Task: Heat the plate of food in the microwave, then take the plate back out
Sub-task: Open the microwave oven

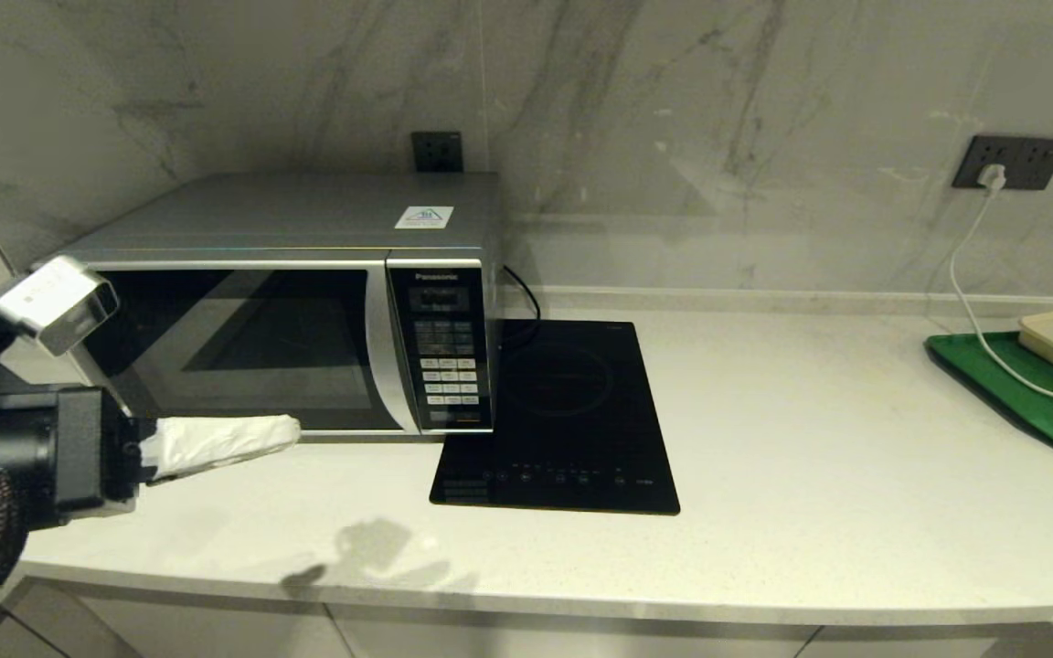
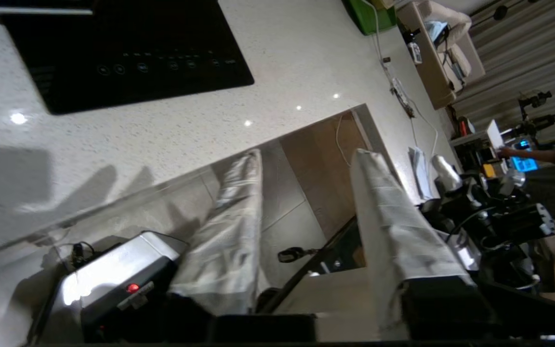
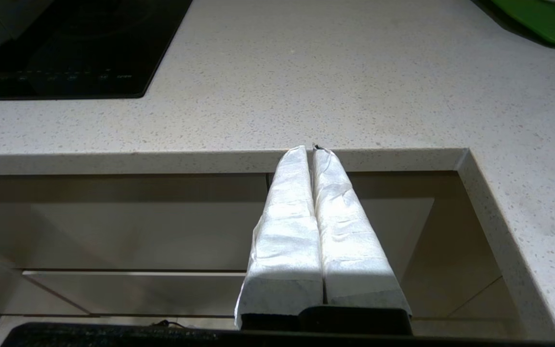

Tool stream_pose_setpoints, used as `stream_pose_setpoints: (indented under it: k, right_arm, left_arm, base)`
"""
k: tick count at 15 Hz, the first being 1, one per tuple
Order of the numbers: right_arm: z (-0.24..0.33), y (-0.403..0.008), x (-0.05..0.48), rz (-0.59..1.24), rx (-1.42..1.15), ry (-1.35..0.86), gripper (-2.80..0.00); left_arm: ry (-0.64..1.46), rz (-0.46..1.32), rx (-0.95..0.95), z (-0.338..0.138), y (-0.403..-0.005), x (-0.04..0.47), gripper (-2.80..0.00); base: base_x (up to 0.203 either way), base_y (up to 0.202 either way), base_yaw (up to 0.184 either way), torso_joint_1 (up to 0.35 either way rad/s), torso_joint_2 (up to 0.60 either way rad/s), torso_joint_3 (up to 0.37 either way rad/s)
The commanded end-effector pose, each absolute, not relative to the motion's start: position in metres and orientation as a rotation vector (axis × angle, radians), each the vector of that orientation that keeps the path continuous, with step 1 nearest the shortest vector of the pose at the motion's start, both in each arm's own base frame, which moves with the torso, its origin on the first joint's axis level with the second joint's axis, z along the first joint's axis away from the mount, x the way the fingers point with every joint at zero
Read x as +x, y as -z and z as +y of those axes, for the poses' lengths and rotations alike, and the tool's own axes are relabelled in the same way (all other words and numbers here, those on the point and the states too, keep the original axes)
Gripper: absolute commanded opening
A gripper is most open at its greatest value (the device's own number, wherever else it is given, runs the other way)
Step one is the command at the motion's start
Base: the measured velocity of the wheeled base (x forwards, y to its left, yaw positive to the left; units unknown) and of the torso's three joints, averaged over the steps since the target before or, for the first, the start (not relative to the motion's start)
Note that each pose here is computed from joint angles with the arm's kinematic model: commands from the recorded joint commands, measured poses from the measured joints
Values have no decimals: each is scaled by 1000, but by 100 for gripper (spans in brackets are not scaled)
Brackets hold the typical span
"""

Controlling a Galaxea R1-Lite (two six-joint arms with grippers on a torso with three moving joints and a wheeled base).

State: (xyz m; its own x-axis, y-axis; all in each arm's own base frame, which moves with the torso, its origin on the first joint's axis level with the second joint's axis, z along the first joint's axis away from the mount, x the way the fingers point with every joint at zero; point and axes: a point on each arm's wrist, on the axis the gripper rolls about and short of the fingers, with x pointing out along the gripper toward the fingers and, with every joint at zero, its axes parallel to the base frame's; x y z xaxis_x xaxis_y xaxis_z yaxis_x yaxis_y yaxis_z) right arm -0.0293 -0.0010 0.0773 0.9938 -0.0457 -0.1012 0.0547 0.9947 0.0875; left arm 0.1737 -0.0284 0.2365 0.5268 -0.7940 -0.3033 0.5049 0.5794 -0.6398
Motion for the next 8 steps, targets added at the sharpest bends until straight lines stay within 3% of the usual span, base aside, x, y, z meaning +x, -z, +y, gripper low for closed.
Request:
stream_pose_setpoints:
  k: [1, 8]
  right_arm:
    - [-1, -77, -29, 101, 91, 51, -280]
    - [-1, -77, -29, 101, 91, 49, -280]
  left_arm:
    - [814, 655, -536, -8, -216, 201, 0]
    - [930, 640, -457, 30, -155, 257, 0]
  base:
    - [0, 0, 0, 0, 0, 0]
    - [0, 0, 0, 0, 0, 0]
